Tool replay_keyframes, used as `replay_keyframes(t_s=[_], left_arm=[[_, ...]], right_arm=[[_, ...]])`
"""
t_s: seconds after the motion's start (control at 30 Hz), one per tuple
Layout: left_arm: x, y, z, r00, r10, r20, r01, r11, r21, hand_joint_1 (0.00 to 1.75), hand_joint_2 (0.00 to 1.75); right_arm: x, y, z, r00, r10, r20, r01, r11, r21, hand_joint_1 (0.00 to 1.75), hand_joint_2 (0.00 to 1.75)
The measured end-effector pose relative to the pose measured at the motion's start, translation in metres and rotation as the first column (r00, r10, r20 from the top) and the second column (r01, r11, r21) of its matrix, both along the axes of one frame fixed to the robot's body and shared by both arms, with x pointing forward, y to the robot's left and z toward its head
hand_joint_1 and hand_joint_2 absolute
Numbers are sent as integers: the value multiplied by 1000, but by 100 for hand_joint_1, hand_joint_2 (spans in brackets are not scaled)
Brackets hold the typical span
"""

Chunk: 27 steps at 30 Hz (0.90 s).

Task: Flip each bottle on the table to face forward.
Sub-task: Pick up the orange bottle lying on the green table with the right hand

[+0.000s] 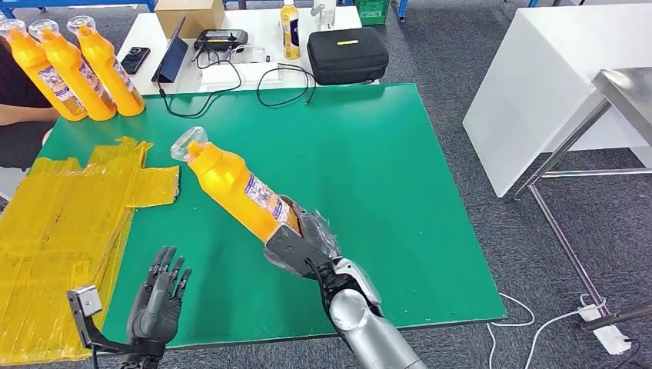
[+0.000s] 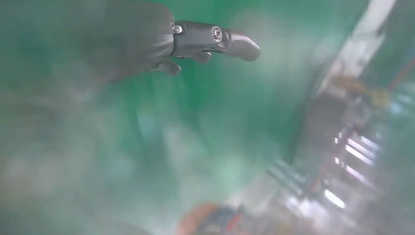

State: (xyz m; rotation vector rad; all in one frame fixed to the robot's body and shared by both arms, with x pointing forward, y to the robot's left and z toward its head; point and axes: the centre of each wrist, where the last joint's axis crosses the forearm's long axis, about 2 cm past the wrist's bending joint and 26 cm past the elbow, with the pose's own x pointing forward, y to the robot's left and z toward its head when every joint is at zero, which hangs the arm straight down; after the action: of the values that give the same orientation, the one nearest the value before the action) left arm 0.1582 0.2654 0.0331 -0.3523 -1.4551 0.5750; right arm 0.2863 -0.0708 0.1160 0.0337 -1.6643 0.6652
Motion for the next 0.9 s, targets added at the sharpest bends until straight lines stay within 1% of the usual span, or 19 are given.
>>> replay_keyframes(t_s=[0.2,0.4,0.67,0.9], left_arm=[[13,-35,15,995,-83,54,84,996,-19,0,175],[22,-60,29,987,-122,106,126,992,-30,0,175],[25,-67,34,981,-143,130,149,988,-38,0,175],[23,-59,34,986,-107,131,112,993,-34,0,175]], right_arm=[[-3,16,8,1000,24,-10,-23,999,36,175,175],[-7,27,2,998,48,-35,-47,998,37,175,175],[-10,34,-8,992,87,-90,-86,996,22,175,175],[-20,50,-13,978,149,-147,-149,989,10,175,175]])
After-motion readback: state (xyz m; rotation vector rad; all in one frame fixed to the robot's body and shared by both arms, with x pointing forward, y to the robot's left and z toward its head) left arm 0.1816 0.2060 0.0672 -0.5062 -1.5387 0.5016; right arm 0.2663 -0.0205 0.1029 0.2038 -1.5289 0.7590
